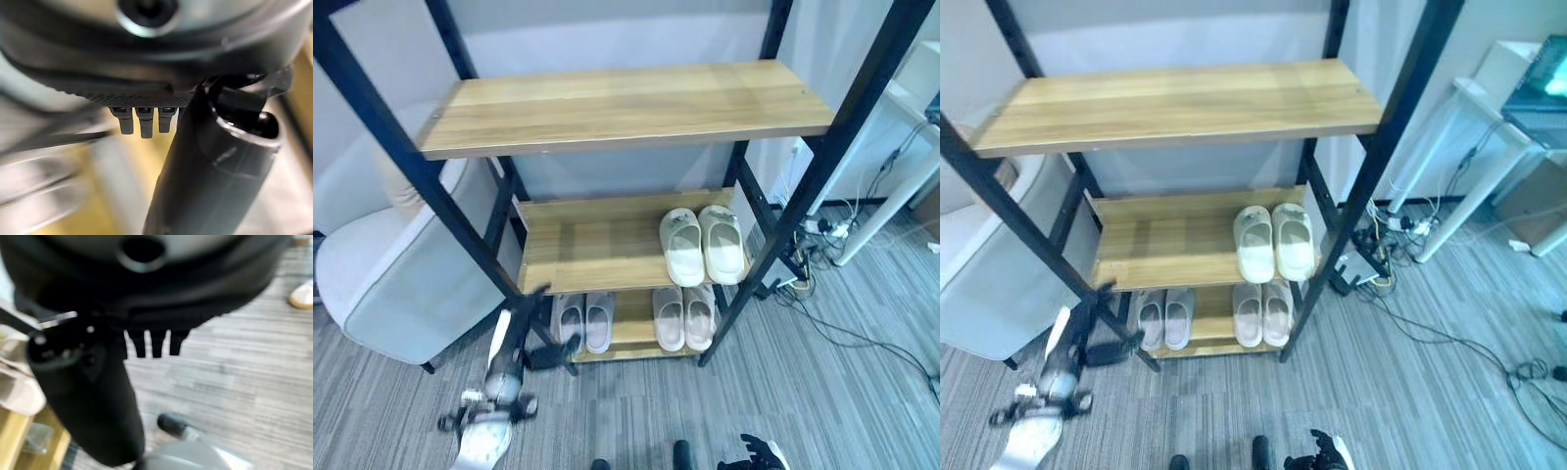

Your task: Arrange the slippers neatly on the shoe rack.

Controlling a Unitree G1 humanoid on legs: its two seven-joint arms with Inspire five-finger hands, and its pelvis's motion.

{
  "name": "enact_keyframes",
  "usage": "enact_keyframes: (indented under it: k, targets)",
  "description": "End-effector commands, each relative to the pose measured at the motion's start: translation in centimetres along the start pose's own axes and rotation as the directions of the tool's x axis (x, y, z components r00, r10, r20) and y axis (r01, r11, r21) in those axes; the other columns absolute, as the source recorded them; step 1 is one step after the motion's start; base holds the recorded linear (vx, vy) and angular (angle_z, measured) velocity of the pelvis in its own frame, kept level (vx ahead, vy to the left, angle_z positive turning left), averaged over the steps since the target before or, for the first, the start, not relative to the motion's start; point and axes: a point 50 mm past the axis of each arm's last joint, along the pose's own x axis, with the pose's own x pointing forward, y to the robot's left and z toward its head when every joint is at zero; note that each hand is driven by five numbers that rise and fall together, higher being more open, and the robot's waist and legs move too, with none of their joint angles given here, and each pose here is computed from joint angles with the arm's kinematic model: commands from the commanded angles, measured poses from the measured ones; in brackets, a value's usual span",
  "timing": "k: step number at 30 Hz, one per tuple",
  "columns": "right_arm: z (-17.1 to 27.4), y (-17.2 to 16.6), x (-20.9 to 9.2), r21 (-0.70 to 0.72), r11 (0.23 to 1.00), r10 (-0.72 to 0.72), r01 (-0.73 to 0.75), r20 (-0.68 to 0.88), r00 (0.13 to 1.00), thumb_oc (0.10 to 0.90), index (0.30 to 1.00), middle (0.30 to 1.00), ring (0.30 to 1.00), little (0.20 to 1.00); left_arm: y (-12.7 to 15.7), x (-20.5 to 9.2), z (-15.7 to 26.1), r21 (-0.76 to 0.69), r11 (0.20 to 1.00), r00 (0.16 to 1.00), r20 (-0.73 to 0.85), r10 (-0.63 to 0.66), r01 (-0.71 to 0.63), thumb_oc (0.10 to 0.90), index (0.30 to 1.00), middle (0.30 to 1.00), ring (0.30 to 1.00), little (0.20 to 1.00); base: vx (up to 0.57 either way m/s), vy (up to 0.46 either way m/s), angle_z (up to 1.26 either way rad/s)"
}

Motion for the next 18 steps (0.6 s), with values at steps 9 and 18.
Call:
enact_keyframes:
  k: [9, 18]
  targets:
    - [-1.5, -1.4, -0.1, 0.067, 0.997, -0.036, 0.039, -0.045, 0.998, 0.800, 0.900, 0.900, 0.900, 0.900, -0.2, 0.8, -8.7, -0.001, 0.978, 0.871, -0.455, 0.185, -0.208, 0.800, 0.900, 0.900, 0.900, 0.900, -0.02, 0.006, 0.07]
    - [-3.1, 0.2, -0.5, 0.173, 0.985, 0.049, -0.022, -0.149, 0.988, 0.800, 0.900, 0.900, 0.900, 0.900, 0.2, -2.1, -12.8, -0.047, 0.930, 0.660, -0.718, 0.223, -0.365, 0.800, 0.900, 0.900, 0.900, 0.900, 0.00, 0.001, 0.01]
